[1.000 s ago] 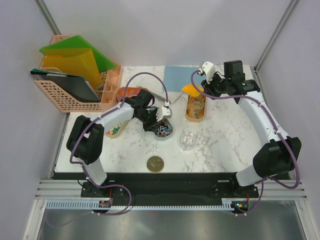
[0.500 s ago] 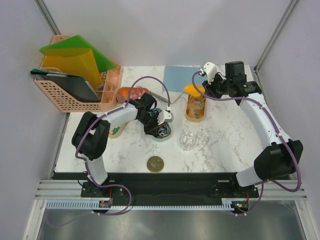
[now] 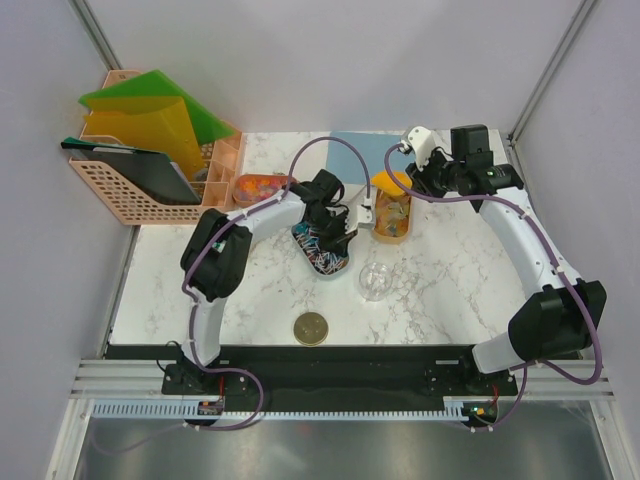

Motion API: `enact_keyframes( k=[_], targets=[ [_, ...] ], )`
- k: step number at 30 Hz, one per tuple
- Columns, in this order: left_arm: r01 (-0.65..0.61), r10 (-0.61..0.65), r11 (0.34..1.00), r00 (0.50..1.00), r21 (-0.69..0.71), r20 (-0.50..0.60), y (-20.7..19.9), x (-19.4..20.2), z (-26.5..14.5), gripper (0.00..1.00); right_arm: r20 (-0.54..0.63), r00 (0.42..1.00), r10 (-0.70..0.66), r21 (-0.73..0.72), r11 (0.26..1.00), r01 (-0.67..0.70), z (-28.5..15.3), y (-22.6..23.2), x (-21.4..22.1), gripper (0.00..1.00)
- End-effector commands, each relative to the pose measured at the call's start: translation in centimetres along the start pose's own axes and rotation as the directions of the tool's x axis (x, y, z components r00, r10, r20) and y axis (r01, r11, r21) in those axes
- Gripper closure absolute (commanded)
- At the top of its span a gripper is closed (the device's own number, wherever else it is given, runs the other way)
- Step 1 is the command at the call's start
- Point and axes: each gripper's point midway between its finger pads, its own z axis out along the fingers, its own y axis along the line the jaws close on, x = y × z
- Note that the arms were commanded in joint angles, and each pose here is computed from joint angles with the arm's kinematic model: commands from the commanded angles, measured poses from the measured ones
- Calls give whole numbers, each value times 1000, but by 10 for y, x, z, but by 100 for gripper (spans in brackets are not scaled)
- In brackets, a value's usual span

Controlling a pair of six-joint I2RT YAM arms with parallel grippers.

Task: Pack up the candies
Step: Adjust the storage box at the center of the board.

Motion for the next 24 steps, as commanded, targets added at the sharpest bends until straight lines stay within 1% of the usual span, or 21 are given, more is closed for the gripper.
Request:
enact_keyframes(
  k=[1,2,3,4,5,6,7,8,9,11,12,15,17,19,20,21,22,23,24],
  targets=[
    [-14,13,1000,997,6,73,17,-25,8,98,45,999,-16,50,999,13,-11,-9,-15,100],
    [-9,9,1000,997,-4,83,22,-28,10,98,43,999,-20,51,999,17,-11,-10,-15,100],
    [-27,31,999,993,-36,111,33,-38,9,98,42,999,-30,56,998,28,-13,-12,-15,100],
    [-11,15,999,993,-41,117,37,-39,13,98,36,999,-33,56,998,31,-13,-12,-15,100],
    [-25,36,997,990,-76,138,49,-46,14,98,31,998,-45,69,997,43,-15,-15,-16,100],
    [-12,23,997,991,-80,136,51,-45,14,98,25,999,-45,74,996,43,-16,-16,-15,100],
    [-10,27,994,986,-107,162,60,-52,15,98,17,998,-53,83,995,52,-17,-18,-14,100],
    [-3,24,993,985,-121,169,68,-51,18,98,7,998,-63,94,994,62,-19,-20,-14,100],
    [-15,46,987,980,-159,194,80,-61,16,98,0,997,-75,104,992,75,-21,-22,-13,100],
    [3,29,987,980,-164,195,91,-58,24,98,-14,996,-86,108,990,87,-23,-23,-10,100],
    [-7,48,982,975,-188,216,102,-71,18,98,-22,996,-87,114,989,89,-24,-25,-8,100],
    [19,39,977,964,-214,263,125,-87,14,98,-38,996,-86,108,990,89,-25,-25,-5,100],
    [34,30,975,958,-219,286,131,-94,9,98,-53,995,-88,101,991,93,-26,-24,-2,100],
    [40,30,974,952,-222,305,132,-104,-6,96,-74,993,-95,80,992,101,-27,-21,3,100],
    [61,5,976,954,-209,301,129,-104,-17,93,-76,989,-129,71,988,134,-28,-23,2,100],
    [73,-6,979,945,-193,327,121,-114,-36,90,-70,986,-149,48,987,152,-29,-20,1,100],
    [86,-19,979,941,-184,337,117,-116,-48,88,-84,982,-168,13,985,170,-29,-14,6,100],
    [125,-59,976,939,-177,338,116,-104,-58,84,-77,978,-192,-7,981,192,-29,-13,3,100],
    [137,-68,974,936,-178,345,111,-102,-70,84,-76,968,-237,-41,971,235,-27,-11,4,100]
  ],
)
